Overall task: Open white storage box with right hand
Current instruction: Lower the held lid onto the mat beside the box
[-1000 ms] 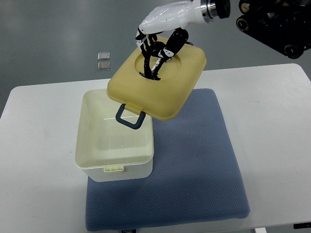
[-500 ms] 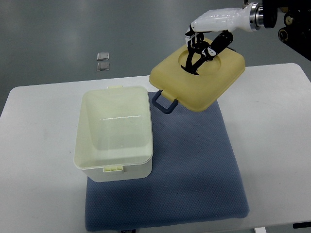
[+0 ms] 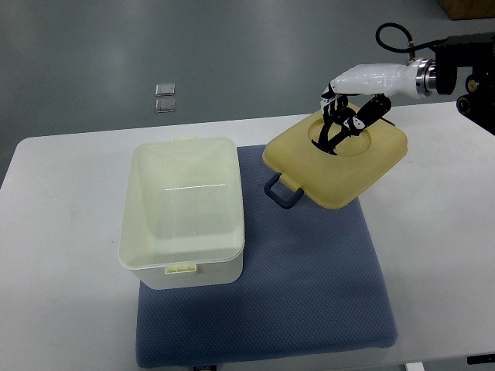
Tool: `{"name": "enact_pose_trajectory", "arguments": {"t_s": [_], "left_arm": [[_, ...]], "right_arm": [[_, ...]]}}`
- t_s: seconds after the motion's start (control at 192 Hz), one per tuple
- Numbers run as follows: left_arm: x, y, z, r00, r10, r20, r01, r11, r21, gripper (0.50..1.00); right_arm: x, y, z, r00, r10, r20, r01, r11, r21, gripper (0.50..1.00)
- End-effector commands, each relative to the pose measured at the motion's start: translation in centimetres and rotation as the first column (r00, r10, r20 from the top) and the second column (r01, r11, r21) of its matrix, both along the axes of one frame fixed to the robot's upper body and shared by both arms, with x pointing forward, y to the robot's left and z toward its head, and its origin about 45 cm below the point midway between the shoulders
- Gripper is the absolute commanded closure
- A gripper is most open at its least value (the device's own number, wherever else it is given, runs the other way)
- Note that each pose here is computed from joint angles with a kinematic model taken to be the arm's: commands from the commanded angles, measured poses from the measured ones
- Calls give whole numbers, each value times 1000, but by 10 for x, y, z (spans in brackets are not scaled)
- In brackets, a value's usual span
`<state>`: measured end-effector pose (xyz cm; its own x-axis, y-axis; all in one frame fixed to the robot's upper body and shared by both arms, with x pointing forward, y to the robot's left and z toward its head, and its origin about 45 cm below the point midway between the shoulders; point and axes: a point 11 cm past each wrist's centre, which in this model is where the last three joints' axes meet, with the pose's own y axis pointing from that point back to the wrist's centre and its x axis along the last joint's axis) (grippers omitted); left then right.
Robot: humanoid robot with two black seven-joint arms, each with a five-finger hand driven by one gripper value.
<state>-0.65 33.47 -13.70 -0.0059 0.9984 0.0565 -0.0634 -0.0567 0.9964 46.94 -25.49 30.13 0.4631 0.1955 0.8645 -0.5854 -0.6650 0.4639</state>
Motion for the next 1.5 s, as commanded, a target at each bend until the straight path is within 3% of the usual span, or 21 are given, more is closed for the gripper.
{"name": "enact_pose_trajectory", "arguments": {"t_s": [0.0, 0.776, 1.276, 1.375, 1.406, 1.422, 1.427, 1.432, 1.443, 1.448, 1.469, 1.495], "left_arm": [[0, 0, 0, 1000, 0, 0, 0, 1000, 0, 500], [0, 0, 0, 1000, 0, 0, 0, 1000, 0, 500], [0, 0, 0, 1000, -1, 0, 1, 1000, 0, 500], [0, 0, 0, 1000, 0, 0, 0, 1000, 0, 500], [0, 0, 0, 1000, 0, 0, 0, 1000, 0, 500], [0, 0, 0, 1000, 0, 0, 0, 1000, 0, 500], [0, 0, 0, 1000, 0, 0, 0, 1000, 0, 500], [0, 0, 0, 1000, 0, 0, 0, 1000, 0, 500], [0, 0, 0, 1000, 0, 0, 0, 1000, 0, 500], [0, 0, 0, 1000, 0, 0, 0, 1000, 0, 500], [0, 0, 0, 1000, 0, 0, 0, 1000, 0, 500], [0, 0, 0, 1000, 0, 0, 0, 1000, 0, 500]], "right_arm": [[-4, -1, -11, 1000, 0, -19, 0, 1000, 4, 1000], [-23, 60, -61, 990, 112, -90, -108, 993, 41, 1000], [-29, 62, -81, 987, 103, -126, -97, 994, 52, 1000], [-31, 66, -84, 985, 110, -134, -103, 993, 59, 906], [-32, 67, -84, 984, 111, -137, -103, 993, 64, 836], [-32, 67, -84, 984, 111, -138, -102, 993, 67, 767], [-32, 67, -84, 984, 111, -138, -102, 992, 67, 767], [-32, 67, -84, 984, 111, -138, -102, 992, 67, 730], [-32, 67, -84, 984, 111, -138, -102, 992, 67, 730], [-32, 66, -84, 984, 110, -139, -102, 993, 67, 697], [-32, 67, -84, 984, 112, -139, -103, 992, 68, 648], [-32, 67, -84, 984, 111, -142, -102, 992, 70, 630]]}}
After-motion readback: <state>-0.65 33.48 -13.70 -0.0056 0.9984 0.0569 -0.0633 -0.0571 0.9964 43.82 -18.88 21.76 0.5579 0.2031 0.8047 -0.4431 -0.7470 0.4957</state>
